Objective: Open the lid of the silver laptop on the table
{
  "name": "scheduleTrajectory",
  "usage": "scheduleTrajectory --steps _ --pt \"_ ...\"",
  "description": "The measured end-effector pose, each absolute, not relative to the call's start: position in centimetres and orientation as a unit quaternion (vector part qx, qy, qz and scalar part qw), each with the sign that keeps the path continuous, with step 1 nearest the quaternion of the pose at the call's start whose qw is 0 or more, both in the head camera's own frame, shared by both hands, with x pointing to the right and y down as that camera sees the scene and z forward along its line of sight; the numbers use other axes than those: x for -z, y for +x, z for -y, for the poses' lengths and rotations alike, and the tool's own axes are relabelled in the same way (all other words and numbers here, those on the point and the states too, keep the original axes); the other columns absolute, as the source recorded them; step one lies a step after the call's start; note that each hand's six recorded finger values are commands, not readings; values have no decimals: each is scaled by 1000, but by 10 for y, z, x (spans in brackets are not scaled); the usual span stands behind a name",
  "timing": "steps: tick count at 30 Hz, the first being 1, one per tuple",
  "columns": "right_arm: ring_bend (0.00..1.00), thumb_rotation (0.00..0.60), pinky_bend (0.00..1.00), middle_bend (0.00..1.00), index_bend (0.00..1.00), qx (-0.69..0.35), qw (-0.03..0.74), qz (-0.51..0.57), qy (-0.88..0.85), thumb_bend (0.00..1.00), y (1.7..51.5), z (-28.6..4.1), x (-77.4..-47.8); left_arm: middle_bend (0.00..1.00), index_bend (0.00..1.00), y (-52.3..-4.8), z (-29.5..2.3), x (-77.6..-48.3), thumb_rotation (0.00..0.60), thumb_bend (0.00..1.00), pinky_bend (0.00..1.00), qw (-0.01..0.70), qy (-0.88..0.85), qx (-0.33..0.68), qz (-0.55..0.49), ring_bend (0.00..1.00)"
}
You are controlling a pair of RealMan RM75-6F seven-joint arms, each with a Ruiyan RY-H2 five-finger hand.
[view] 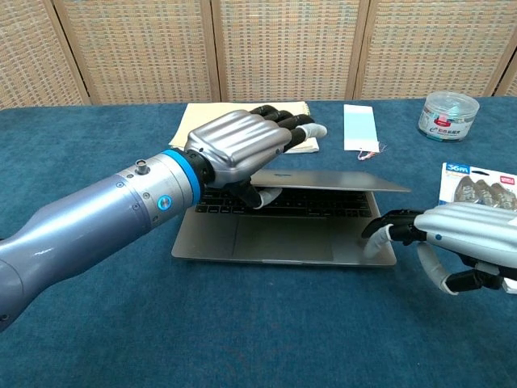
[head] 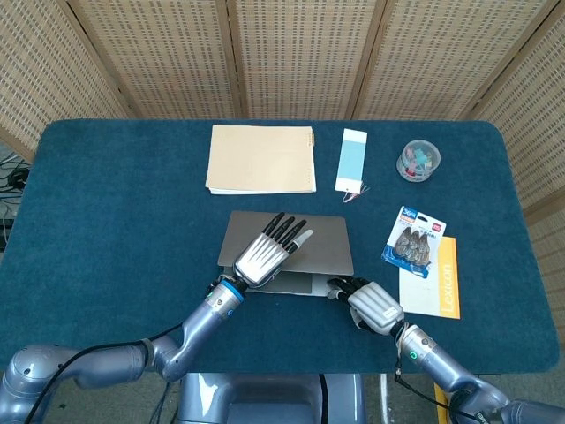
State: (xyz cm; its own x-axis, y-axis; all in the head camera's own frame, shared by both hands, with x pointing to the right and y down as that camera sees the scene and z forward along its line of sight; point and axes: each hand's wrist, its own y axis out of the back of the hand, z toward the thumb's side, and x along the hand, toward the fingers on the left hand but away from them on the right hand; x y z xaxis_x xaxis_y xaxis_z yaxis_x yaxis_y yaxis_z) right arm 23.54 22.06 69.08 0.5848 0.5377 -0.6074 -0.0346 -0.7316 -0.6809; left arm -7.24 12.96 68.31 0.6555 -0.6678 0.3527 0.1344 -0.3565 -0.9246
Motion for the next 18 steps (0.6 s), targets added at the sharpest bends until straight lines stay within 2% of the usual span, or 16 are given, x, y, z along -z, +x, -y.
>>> scheduleTrajectory --steps 5,18 --pt "102 600 246 135 247 -437 322 157 -825 1000 233 -218 -696 0 0 -74 -128 -682 600 492 0 536 -735 372 -182 0" --pt "102 600 246 134 247 -468 383 128 -786 1000 221 -217 -707 0 0 -73 -127 -681 600 507 0 533 -737 371 -186 0"
